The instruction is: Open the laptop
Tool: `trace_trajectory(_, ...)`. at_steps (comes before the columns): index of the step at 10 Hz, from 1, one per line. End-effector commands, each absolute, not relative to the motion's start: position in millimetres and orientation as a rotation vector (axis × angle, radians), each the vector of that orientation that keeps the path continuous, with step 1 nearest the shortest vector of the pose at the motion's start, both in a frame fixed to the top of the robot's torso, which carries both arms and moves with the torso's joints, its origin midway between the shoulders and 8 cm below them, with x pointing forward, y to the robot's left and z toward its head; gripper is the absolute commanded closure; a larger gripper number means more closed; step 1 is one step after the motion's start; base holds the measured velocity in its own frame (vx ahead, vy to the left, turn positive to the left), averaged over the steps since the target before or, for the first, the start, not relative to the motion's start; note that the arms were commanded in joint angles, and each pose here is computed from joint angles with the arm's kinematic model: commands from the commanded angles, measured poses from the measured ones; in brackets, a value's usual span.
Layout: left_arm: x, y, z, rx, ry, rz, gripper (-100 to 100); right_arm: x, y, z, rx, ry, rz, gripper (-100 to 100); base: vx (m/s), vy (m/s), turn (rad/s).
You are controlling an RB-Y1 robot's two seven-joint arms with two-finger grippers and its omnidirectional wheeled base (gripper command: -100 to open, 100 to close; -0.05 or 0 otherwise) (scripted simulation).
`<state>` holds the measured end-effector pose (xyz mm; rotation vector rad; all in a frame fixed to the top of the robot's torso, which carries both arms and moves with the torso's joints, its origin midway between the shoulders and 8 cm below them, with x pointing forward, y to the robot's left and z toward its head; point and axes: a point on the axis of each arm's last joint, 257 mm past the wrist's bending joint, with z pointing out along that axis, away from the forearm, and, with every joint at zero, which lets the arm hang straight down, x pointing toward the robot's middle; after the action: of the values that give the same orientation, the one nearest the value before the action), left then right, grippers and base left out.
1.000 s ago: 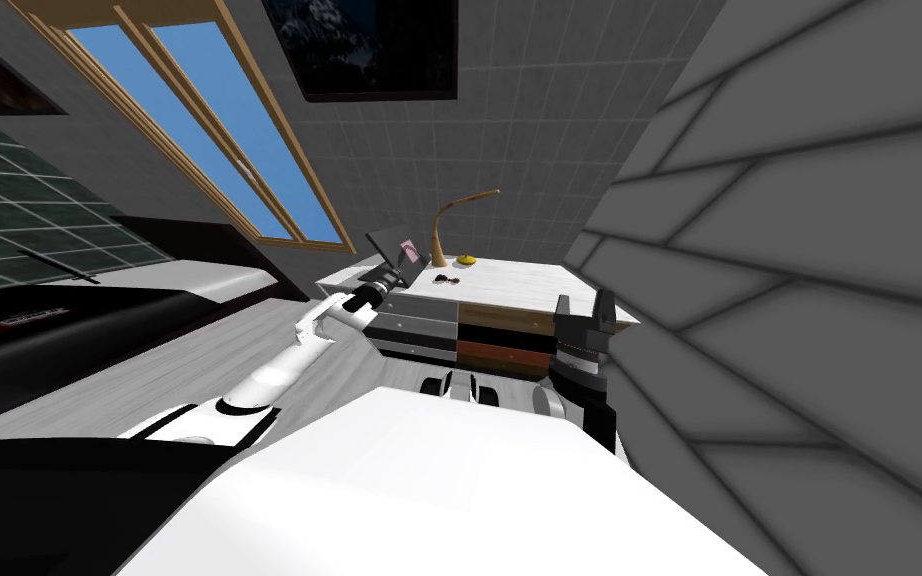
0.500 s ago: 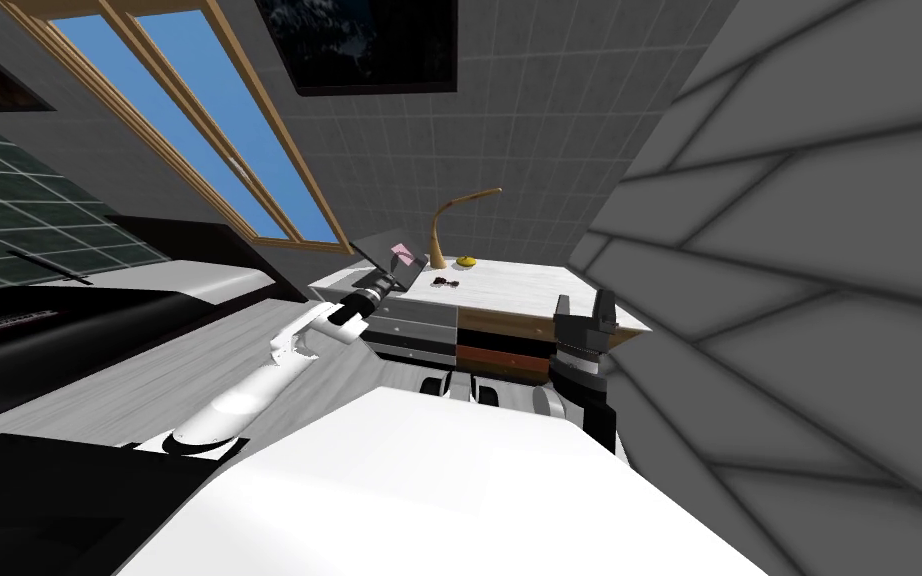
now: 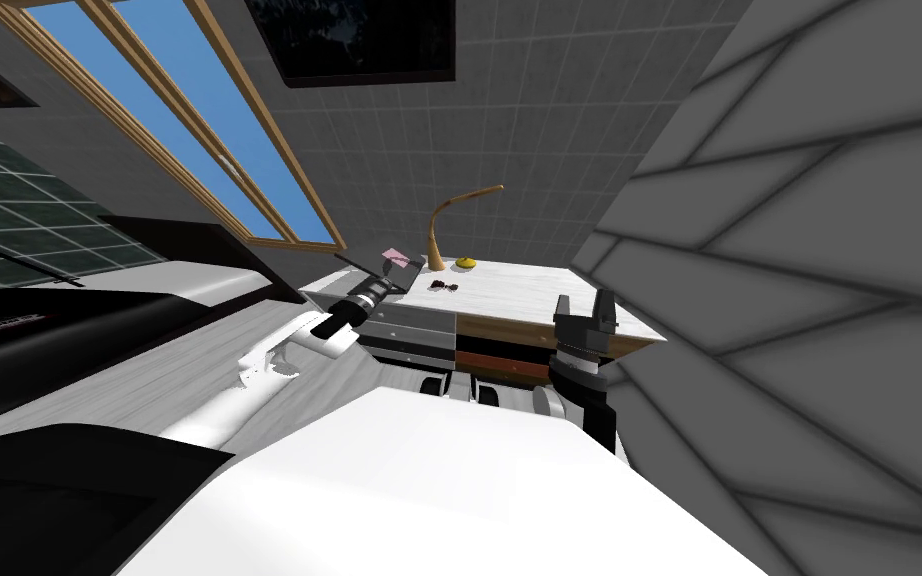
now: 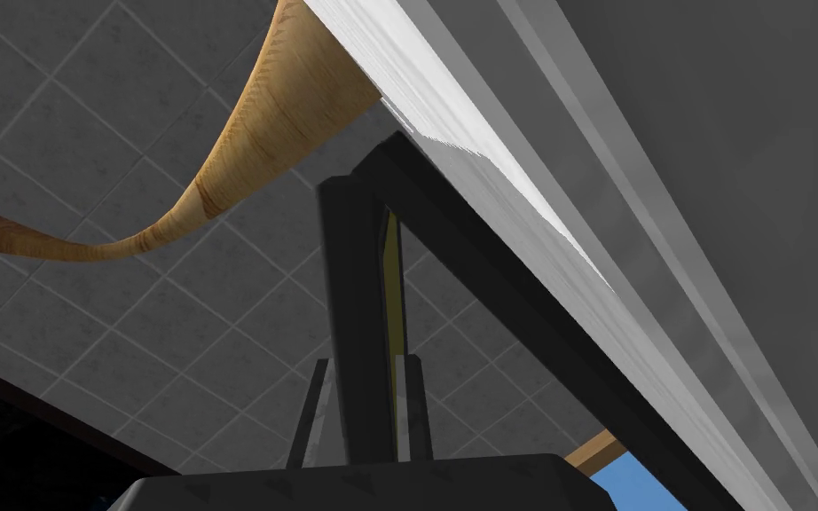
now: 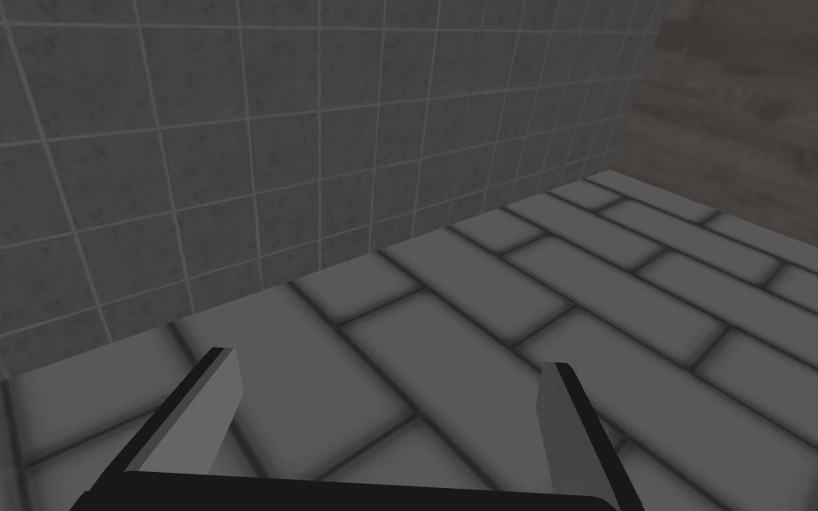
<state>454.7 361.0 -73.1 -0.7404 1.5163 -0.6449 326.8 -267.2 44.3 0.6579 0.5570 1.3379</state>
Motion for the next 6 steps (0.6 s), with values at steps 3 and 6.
trace_trajectory(3, 420.7, 345.8, -66.8, -0.721, 1.533, -0.658, 100, 326.8, -267.2, 44.3, 0.658, 0.557, 1.338, 0, 0.065, -0.001, 0.017)
trace_trajectory(6, 402.7, 342.2, -59.7, -0.712, 1.535, -0.652, 100, 326.8, -267.2, 44.3, 0.658, 0.557, 1.338, 0, 0.054, -0.011, 0.009)
